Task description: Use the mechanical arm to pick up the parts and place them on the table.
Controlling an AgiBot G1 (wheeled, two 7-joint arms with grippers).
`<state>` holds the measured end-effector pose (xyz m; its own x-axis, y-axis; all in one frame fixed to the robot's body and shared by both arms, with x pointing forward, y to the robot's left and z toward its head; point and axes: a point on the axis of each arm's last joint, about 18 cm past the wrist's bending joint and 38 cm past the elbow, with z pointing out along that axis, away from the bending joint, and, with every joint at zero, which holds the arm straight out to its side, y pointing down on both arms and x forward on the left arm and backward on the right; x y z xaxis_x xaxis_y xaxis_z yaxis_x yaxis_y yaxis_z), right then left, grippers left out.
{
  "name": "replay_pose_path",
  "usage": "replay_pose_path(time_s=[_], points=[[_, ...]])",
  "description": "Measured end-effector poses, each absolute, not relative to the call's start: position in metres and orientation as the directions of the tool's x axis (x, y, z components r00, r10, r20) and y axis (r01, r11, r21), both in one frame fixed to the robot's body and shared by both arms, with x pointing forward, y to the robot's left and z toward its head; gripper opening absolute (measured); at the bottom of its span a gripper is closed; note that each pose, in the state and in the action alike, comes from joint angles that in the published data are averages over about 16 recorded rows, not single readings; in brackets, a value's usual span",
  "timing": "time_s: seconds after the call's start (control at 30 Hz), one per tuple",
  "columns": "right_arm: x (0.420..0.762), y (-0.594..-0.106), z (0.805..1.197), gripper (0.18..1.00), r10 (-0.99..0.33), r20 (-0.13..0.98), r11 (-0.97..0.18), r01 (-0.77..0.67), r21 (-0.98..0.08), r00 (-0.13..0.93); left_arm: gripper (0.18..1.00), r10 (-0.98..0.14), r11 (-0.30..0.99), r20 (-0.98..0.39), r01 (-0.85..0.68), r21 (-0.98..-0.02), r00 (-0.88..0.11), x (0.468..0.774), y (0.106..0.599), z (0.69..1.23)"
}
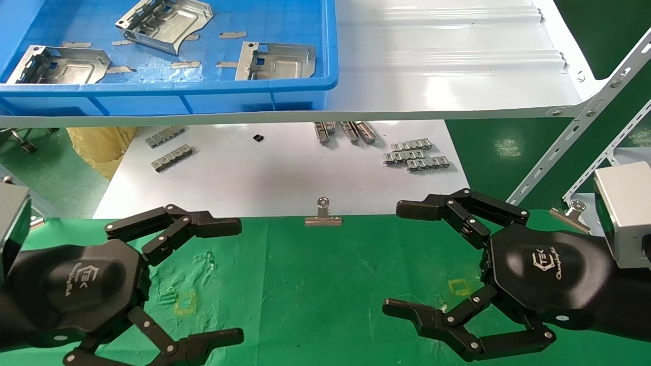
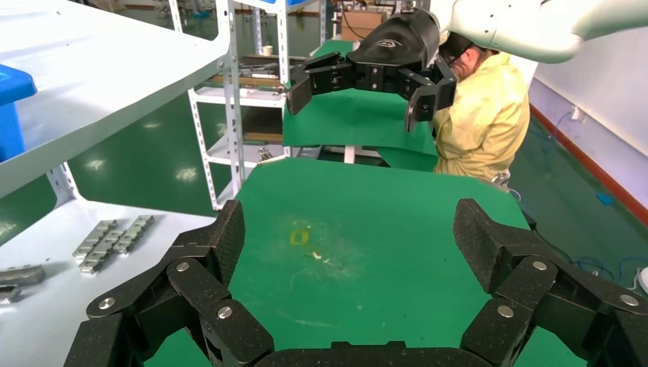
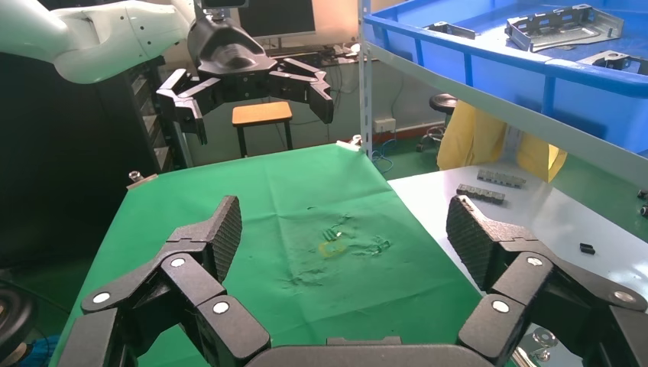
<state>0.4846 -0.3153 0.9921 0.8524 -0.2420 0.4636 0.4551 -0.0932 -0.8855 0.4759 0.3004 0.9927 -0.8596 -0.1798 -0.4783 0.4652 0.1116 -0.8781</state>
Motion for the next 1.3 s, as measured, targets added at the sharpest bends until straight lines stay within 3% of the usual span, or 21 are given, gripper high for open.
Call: replay_pose_path(time_s=[0.3,0.53,1.0,1.3], points=[[0.485,-0.315,0.992,0.945,-0.242,0.464,-0.093,0.455,-0.886,0.852,1.001,-0.180,0.112,-0.478,0.465,-0.878,-0.860,0.476,0.300,0.993],[0.485,-0.315,0.992,0.858,-0.242,0.464,-0.093,0.455,-0.886,0.852,1.001,-0.180,0.112,-0.478,0.465,-0.878,-0.860,0.476,0.300,0.993],[0.485,-0.315,0.992,0.554,-0.242,0.464,-0.093,0.455,-0.886,0.852,1.001,-0.180,0.109,-0.490,0.478,-0.872,-0.853,0.475,0.300,0.998],[0.485,-0.315,0.992,0.352,-0.242,0.464,-0.093,0.455,-0.886,0.852,1.001,-0.223,0.117,-0.578,0.567,-0.815,-0.785,0.484,0.296,1.051]])
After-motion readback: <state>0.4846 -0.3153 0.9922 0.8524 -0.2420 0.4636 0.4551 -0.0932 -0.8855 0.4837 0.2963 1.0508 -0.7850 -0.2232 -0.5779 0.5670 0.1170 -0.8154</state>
